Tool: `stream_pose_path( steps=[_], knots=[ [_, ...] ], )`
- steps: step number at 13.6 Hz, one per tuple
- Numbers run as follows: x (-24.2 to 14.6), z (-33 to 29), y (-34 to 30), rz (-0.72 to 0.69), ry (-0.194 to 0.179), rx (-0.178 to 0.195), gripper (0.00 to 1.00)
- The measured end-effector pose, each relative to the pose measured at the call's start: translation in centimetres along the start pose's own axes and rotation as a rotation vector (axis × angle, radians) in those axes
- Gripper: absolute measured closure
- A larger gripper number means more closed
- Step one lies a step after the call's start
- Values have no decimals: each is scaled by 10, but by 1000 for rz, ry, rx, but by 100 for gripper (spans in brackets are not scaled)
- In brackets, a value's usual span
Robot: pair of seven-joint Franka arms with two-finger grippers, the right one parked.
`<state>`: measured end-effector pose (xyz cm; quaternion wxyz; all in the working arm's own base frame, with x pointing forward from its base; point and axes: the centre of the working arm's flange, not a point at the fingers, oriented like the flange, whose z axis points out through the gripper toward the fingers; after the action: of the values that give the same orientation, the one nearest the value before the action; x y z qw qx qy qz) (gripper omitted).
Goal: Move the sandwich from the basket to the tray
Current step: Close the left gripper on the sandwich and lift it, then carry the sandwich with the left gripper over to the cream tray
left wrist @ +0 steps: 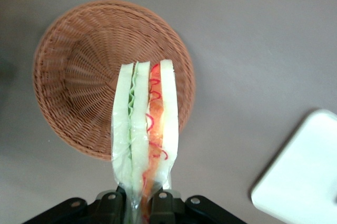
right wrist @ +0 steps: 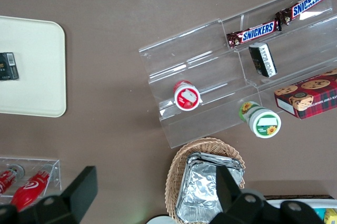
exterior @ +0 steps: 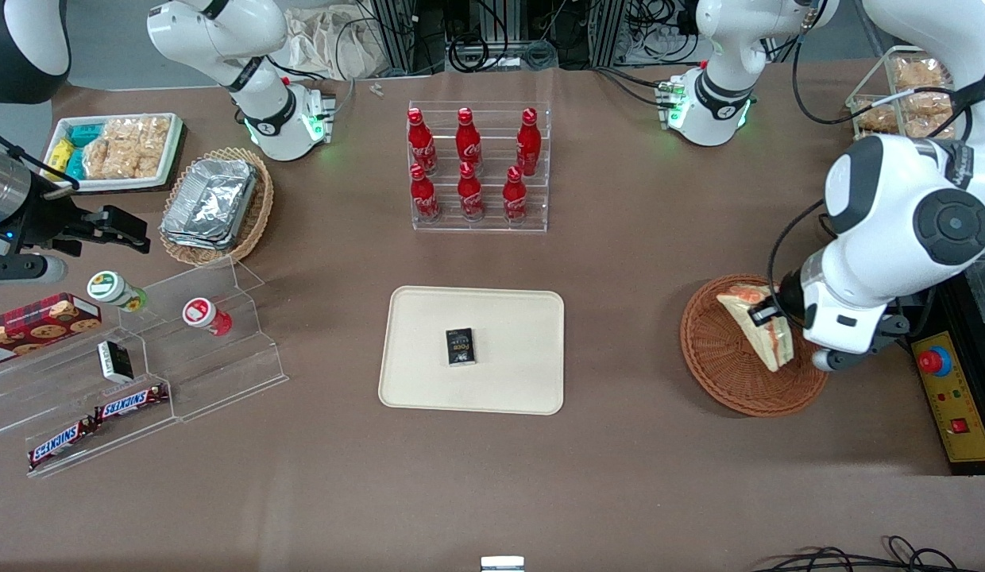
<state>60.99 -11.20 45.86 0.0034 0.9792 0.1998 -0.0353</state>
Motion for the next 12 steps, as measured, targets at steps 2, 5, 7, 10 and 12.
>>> stream_pose_path(
  steps=[2, 5, 7, 10, 12],
  knots=[
    [-23, -5, 32, 96, -7, -8, 81],
    [-60, 2, 84, 212, -17, -33, 81],
    [-77, 14, 117, 276, -7, -67, 82],
    [-96, 49, 161, 363, 14, -88, 84],
    [-112, 75, 190, 419, 11, -99, 85]
  ],
)
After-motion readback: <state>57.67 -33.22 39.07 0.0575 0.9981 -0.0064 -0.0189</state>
